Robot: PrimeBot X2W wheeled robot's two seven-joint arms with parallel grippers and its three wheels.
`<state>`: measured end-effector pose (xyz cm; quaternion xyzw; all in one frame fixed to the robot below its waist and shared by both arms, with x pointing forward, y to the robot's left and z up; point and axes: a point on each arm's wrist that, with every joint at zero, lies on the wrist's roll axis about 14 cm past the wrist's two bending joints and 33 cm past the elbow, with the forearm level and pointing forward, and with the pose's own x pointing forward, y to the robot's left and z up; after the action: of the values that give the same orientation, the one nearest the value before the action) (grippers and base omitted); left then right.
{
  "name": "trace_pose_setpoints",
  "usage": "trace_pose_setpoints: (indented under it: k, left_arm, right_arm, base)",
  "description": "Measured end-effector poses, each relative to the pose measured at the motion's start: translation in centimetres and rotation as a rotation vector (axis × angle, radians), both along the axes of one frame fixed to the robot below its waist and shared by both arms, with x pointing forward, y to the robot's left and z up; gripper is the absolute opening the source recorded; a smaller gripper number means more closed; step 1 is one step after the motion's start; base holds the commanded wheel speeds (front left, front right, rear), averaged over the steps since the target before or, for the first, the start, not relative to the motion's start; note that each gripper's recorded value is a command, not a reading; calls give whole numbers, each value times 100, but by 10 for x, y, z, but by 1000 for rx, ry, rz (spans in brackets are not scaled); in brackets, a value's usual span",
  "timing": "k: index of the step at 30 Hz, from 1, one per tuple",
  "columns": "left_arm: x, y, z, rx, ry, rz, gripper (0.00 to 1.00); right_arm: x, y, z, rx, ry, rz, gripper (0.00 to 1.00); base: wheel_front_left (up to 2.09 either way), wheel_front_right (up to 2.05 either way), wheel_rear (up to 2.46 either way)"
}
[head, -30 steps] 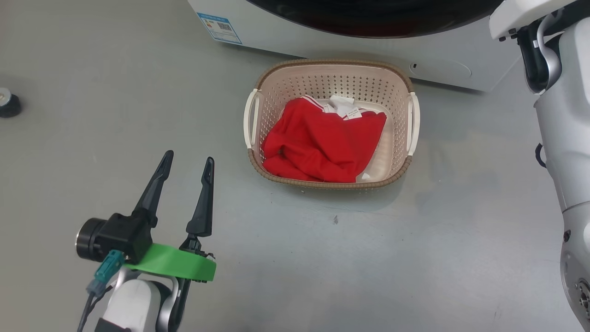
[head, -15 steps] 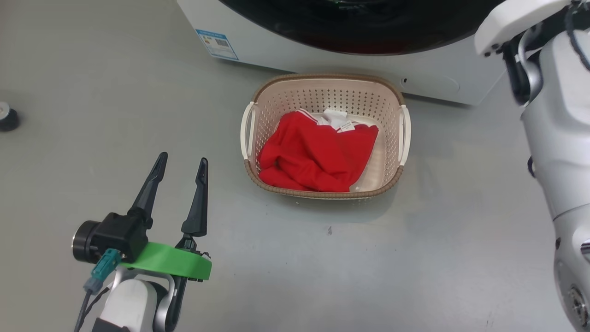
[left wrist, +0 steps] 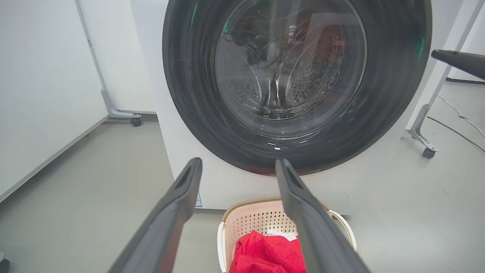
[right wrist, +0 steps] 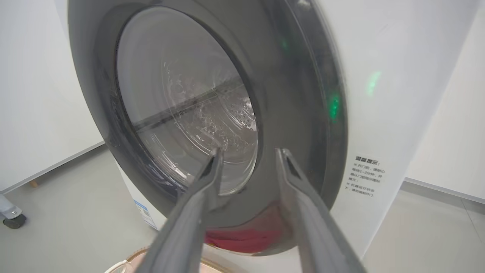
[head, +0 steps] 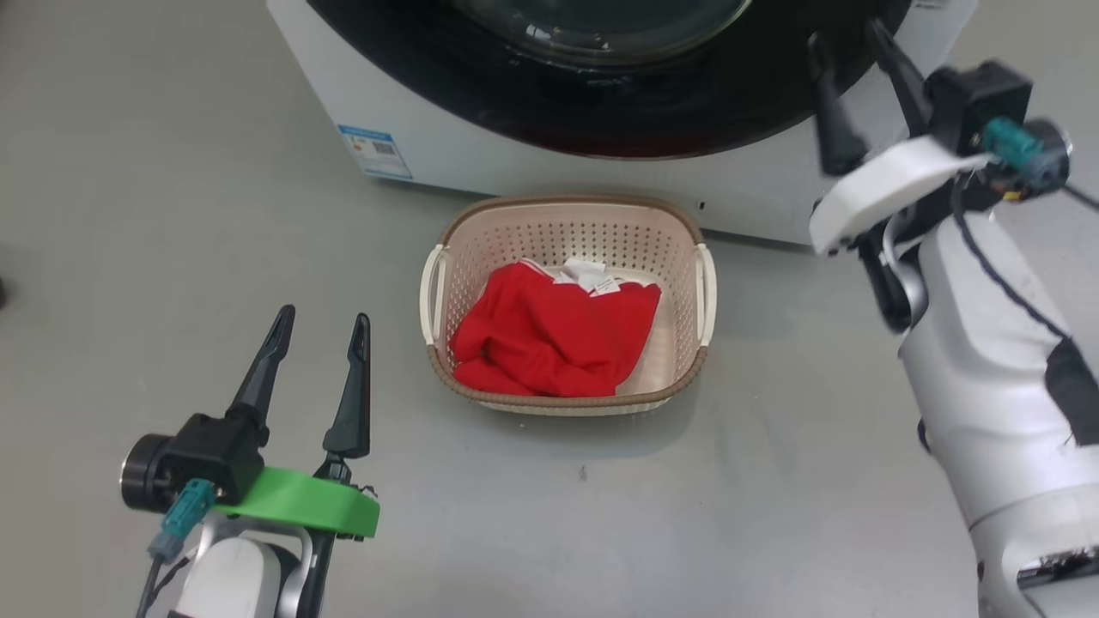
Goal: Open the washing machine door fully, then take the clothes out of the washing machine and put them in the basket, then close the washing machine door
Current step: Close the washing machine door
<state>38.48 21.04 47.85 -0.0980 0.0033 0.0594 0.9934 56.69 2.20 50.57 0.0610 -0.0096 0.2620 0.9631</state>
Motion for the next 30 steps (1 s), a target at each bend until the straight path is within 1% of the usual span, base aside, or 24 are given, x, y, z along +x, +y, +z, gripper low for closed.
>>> trace_pose_setpoints:
  k: [8,18,25,30]
  left_arm:
    - [-7,-10,3,9,-10,-38,100]
    - [-14,-23,4,5,-13,-82,100]
    - [-19,-34,4,0,-14,-115,100]
    - [-20,-44,7,-4,-25,-144,100]
  right_arm:
    - [-34,-26,-7,17,32,-43,100]
    - [-73,-66,-9,54,48,-136,100]
    - [-109,-91,-25,46,89,-195,100]
    - [-129,-109,-29,46,99,-248,100]
  base:
    - [0,0,0]
    - [0,0,0]
    - [0,0,0]
    - [0,0,0]
